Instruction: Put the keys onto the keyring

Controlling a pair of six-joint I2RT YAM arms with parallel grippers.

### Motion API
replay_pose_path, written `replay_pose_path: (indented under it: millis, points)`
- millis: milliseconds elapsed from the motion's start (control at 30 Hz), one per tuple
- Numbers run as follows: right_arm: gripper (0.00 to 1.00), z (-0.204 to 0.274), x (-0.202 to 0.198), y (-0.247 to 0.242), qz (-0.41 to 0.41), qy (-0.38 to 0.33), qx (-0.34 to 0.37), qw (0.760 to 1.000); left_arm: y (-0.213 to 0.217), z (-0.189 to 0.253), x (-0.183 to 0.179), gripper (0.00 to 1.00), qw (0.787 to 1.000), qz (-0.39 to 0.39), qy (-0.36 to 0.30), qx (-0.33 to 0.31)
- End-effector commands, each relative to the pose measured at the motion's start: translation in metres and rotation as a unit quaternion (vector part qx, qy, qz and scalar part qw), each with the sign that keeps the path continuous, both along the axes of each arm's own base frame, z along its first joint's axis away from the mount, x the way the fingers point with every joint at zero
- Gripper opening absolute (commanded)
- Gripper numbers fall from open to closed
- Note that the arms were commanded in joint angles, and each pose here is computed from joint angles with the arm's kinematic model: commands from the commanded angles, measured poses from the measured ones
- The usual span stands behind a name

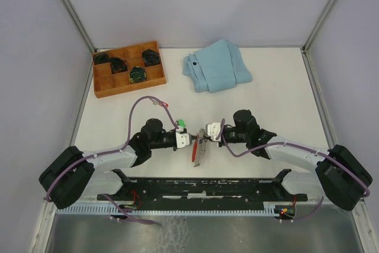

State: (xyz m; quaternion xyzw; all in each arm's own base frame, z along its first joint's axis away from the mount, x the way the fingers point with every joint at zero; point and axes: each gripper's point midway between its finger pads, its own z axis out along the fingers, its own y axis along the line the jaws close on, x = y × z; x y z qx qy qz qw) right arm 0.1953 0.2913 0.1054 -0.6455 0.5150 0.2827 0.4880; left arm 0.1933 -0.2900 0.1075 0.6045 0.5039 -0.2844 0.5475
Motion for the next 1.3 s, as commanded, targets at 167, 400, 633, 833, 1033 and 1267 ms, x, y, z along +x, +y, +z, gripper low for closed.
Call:
replay_pose_path:
  millis: [167, 400, 633, 833, 1033, 1267]
  points:
    - [0.01, 0.0332, 0.0061, 0.0128, 0.014, -0.041, 0.040, 0.998, -0.0087, 0.0279, 0.0068, 0.03, 0.999, 0.001, -0.021, -0.035]
    - [0.01, 0.0333, 0.0072, 0.0132, 0.012, -0.041, 0.041, 0.998, -0.0097, 0.0283, 0.0051, 0.03, 0.999, -0.005, -0.020, -0.037]
    - [0.01, 0.0331, 0.0087, 0.0128, 0.008, -0.043, 0.041, 0.998, -0.0106, 0.0275, 0.0038, 0.03, 0.999, -0.008, -0.017, -0.037]
    - [0.01, 0.0335, 0.0084, 0.0134, 0.009, -0.043, 0.043, 0.998, -0.0116, 0.0275, 0.0029, 0.03, 0.999, -0.012, -0.015, -0.037]
    - [0.01, 0.0343, 0.0084, 0.0138, 0.009, -0.043, 0.045, 0.998, -0.0122, 0.0278, 0.0025, 0.03, 0.999, -0.014, -0.012, -0.038]
    - [0.01, 0.0344, 0.0080, 0.0141, 0.010, -0.044, 0.047, 0.998, -0.0137, 0.0302, 0.0009, 0.03, 0.999, -0.019, -0.011, -0.044]
